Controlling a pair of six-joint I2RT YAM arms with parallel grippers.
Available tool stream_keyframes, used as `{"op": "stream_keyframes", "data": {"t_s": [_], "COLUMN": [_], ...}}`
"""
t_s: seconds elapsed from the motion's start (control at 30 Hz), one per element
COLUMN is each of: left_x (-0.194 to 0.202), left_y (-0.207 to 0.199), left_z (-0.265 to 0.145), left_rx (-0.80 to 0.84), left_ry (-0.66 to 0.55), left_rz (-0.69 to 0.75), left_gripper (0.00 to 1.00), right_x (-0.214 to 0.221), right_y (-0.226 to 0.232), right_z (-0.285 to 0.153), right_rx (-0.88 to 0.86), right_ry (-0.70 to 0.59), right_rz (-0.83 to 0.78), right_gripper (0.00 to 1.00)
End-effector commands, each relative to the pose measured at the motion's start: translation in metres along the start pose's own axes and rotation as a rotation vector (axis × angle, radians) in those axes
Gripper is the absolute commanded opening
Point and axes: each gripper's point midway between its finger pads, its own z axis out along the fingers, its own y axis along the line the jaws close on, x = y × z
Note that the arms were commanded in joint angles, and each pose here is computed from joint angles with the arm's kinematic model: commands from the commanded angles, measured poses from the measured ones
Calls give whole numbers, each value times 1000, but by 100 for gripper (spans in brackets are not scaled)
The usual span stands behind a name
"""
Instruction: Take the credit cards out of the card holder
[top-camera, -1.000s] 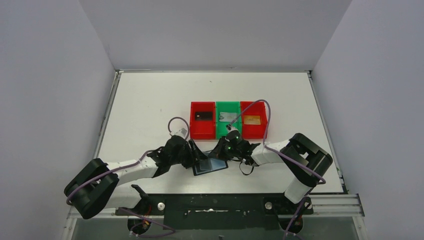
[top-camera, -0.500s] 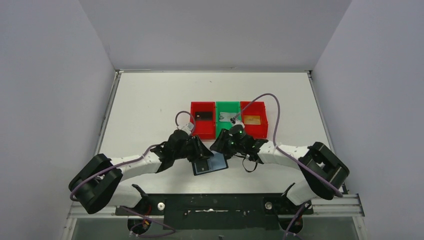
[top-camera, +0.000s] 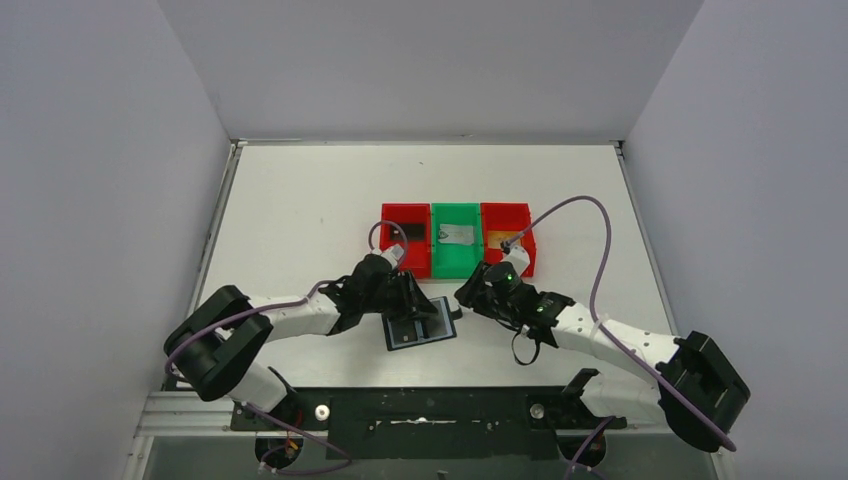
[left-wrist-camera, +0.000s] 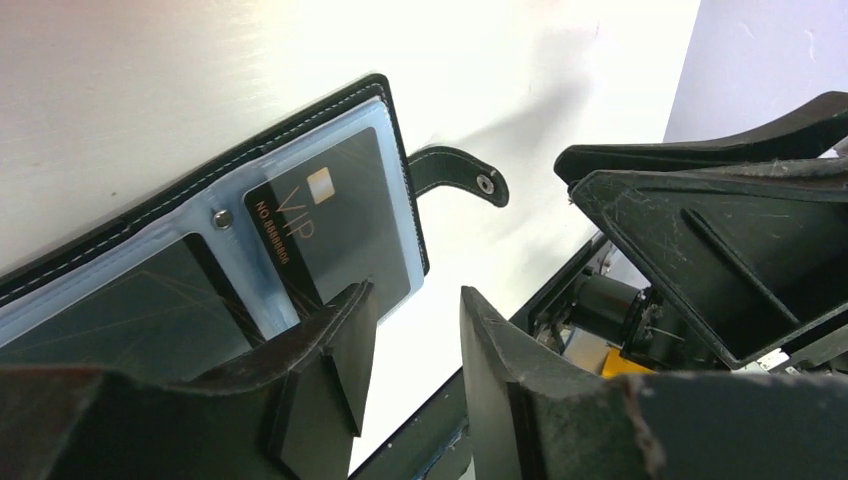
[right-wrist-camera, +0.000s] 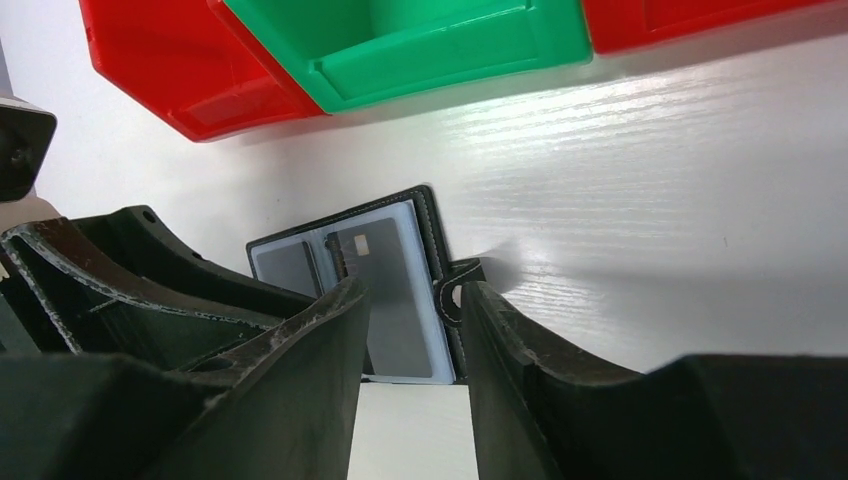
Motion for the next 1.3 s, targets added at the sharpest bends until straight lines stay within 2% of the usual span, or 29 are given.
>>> {"op": "stream_keyframes", "data": {"t_s": [0.0, 0.33, 0.57, 0.67, 1.03, 1.27], "left_x": [-17, -24, -25, -25, -21, -16], "left_y": [-19, -2, -1, 1, -6, -1], "left_z": [-11, -28, -26, -26, -19, -7], "left_rx": [19, -71, -79, -89, -49, -65], "left_ry": [-72, -146, -139, -145, -113, -72], "left_rz": [60, 32, 32, 27, 38, 38], "left_gripper": [37, 41, 41, 41, 43, 46], "right_x": [-14, 10, 32, 32, 49, 56], "right_y": [19, 58, 64, 64, 17, 0], "right_z": [1, 11, 24, 22, 36, 38], "right_rx": [-59, -180, -169, -161, 34, 89], "right_ry": [-43, 51, 135, 122, 182, 202], "right_rz": [-19, -129, -166, -174, -157, -153], "right_gripper": [39, 32, 22, 22, 23, 24]}}
